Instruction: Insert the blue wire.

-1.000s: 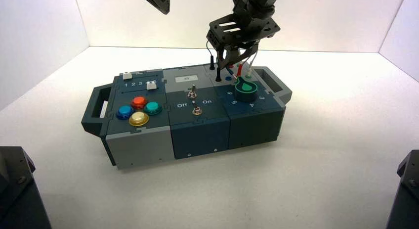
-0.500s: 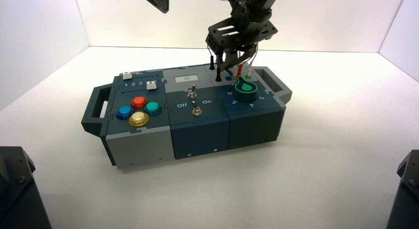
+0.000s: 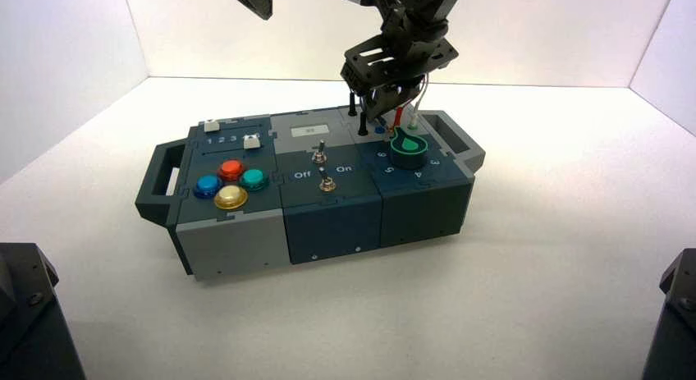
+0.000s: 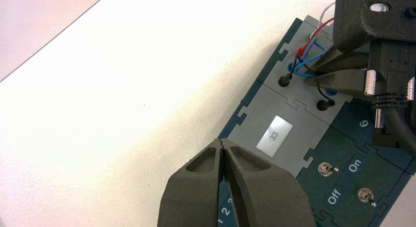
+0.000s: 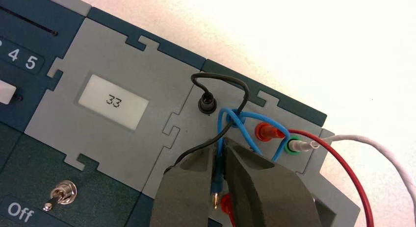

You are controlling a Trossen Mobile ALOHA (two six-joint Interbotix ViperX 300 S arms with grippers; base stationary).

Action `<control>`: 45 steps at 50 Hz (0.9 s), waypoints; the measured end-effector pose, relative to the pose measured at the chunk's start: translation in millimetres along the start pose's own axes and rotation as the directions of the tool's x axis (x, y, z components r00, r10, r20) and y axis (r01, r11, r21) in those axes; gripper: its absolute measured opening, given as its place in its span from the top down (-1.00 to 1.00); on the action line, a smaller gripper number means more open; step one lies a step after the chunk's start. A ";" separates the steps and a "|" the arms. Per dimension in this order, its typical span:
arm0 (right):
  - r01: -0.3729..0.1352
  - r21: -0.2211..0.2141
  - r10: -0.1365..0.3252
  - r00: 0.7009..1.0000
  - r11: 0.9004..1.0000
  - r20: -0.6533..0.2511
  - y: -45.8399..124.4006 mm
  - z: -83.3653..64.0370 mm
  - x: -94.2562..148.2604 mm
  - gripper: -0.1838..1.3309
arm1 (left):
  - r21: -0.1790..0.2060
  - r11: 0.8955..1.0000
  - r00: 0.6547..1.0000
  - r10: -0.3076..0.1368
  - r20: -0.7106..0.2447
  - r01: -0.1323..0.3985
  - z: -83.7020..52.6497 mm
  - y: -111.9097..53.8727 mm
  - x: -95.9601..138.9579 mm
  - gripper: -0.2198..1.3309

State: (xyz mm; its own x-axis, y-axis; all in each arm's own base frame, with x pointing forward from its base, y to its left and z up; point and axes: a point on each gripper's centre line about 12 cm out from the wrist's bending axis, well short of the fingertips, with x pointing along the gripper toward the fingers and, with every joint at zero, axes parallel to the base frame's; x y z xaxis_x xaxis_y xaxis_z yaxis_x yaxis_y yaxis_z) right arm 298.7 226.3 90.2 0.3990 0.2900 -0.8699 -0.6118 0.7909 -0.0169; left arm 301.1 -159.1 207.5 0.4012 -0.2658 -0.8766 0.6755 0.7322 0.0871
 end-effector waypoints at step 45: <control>-0.014 0.043 0.006 0.986 0.999 0.166 0.3 -0.2 -23.2 0.74 | 0.001 1.000 1.000 0.010 0.027 -0.010 2.2 0.9 -7.5 0.92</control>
State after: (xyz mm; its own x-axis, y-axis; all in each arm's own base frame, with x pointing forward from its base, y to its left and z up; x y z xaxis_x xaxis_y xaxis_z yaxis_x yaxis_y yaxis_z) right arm 289.2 219.7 110.3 0.5032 0.3805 -0.7759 -0.5872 0.8093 0.0160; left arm 300.1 -157.8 215.3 0.4249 -0.2752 -0.8624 0.6718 0.7344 0.0967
